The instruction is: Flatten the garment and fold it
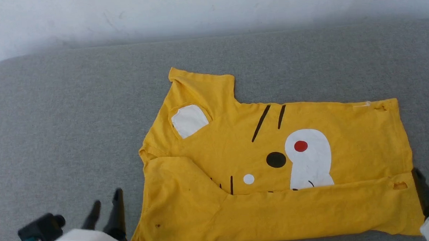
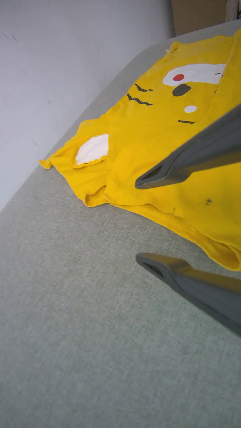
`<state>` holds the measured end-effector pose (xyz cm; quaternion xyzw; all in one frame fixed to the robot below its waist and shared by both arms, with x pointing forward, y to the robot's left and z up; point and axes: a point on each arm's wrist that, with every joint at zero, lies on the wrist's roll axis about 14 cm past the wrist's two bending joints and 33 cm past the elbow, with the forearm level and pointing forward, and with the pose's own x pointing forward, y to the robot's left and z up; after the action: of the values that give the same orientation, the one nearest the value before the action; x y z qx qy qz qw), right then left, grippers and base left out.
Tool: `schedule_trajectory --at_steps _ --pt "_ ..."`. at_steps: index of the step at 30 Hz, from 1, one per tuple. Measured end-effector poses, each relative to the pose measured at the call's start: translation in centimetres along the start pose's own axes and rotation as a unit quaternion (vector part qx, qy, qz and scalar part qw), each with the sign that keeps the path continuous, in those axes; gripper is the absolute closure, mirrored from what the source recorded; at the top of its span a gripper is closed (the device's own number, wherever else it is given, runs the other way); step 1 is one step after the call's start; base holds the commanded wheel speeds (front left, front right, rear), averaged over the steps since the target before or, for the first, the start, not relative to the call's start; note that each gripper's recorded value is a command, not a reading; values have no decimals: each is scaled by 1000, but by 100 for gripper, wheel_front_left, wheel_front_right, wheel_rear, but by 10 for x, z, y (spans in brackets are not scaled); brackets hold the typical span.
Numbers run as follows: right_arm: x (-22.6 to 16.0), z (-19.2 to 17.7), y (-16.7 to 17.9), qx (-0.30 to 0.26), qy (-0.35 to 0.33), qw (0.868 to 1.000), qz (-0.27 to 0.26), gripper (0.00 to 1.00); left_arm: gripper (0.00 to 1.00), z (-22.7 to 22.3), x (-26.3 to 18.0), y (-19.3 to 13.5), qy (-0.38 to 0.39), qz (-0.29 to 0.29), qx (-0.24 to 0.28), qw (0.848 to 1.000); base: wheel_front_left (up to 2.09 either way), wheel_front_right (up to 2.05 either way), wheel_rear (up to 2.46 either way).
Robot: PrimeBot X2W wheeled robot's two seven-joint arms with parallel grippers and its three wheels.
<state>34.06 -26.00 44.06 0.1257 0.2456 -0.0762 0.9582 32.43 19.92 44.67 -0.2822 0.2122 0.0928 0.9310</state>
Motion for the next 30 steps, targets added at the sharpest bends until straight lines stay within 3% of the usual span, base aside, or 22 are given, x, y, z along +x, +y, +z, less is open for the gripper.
schedule_trajectory --at_steps 4,8,12,16,20,30 --pt "6 24 8 -23 -46 999 4 0 0 64 16 -31 -116 -43 63 990 0 0 0" --pt "17 35 24 -33 -67 997 22 0 0 119 37 -72 -201 -94 144 964 0 0 0" --pt "33 46 40 -39 -82 995 41 0 0 152 71 -120 -228 -153 213 938 0 0 0" --pt "50 53 51 -47 -93 993 56 0 0 160 113 -154 -197 -187 266 925 0 0 0" --pt "67 54 56 -54 -96 992 61 0 0 147 157 -172 -136 -201 300 922 0 0 0" --pt "94 17 42 -57 -44 997 41 0 0 58 237 -150 67 -189 352 914 0 0 0"
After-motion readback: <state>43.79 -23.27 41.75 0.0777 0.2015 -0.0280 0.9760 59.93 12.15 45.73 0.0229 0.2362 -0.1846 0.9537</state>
